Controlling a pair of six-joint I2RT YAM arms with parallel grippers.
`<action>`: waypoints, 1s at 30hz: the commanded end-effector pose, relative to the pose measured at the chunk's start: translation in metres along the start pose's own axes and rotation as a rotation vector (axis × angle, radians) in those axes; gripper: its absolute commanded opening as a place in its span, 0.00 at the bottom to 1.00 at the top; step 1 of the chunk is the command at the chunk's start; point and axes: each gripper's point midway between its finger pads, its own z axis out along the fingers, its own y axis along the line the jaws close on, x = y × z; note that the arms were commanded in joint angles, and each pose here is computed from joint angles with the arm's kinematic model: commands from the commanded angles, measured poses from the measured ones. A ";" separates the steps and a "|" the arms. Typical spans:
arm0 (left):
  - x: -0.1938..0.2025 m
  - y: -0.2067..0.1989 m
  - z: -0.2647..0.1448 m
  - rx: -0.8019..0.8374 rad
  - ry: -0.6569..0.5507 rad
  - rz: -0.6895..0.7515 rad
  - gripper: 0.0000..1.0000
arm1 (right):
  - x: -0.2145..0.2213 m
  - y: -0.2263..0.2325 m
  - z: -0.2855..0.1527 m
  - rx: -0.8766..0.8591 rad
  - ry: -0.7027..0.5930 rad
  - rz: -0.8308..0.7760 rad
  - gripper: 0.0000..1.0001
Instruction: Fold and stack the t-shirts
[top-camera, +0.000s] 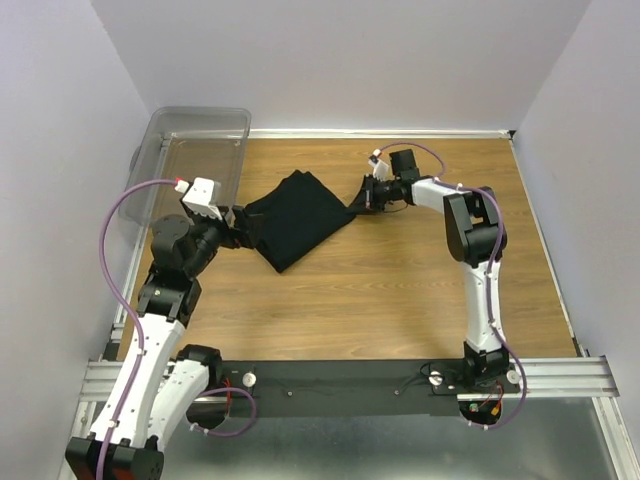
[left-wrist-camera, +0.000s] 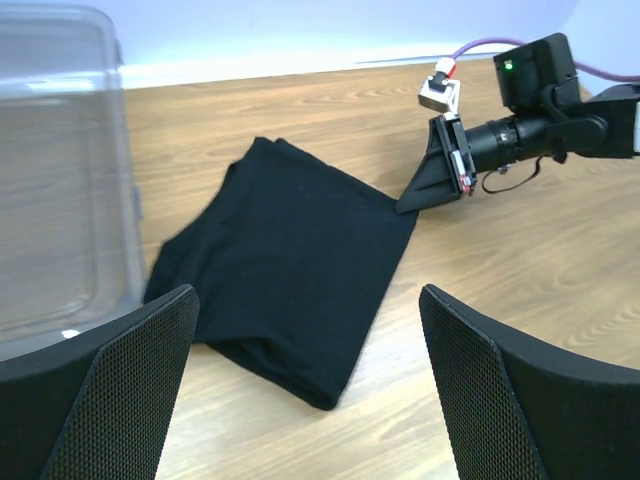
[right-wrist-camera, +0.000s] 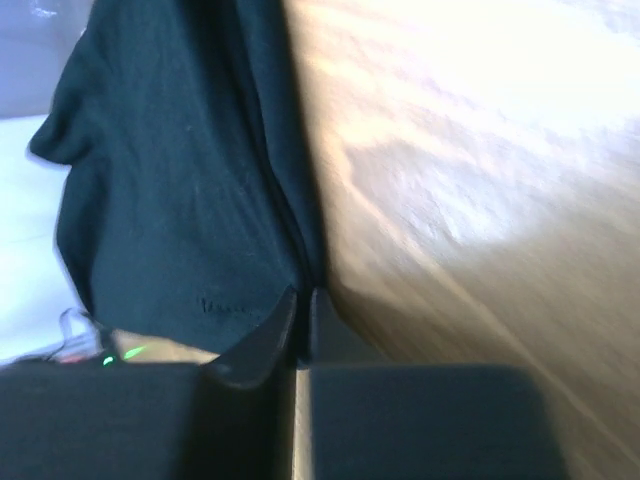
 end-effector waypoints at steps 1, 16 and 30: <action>0.003 -0.017 -0.003 0.086 -0.013 -0.064 0.99 | 0.026 -0.014 -0.016 -0.004 0.058 0.070 0.01; 0.112 -0.101 0.063 0.359 0.234 -0.375 0.88 | 0.065 -0.084 -0.183 0.251 -0.041 -0.050 0.01; 0.186 -0.092 0.189 0.264 0.438 -0.389 0.34 | 0.082 -0.099 -0.196 0.234 -0.034 -0.013 0.01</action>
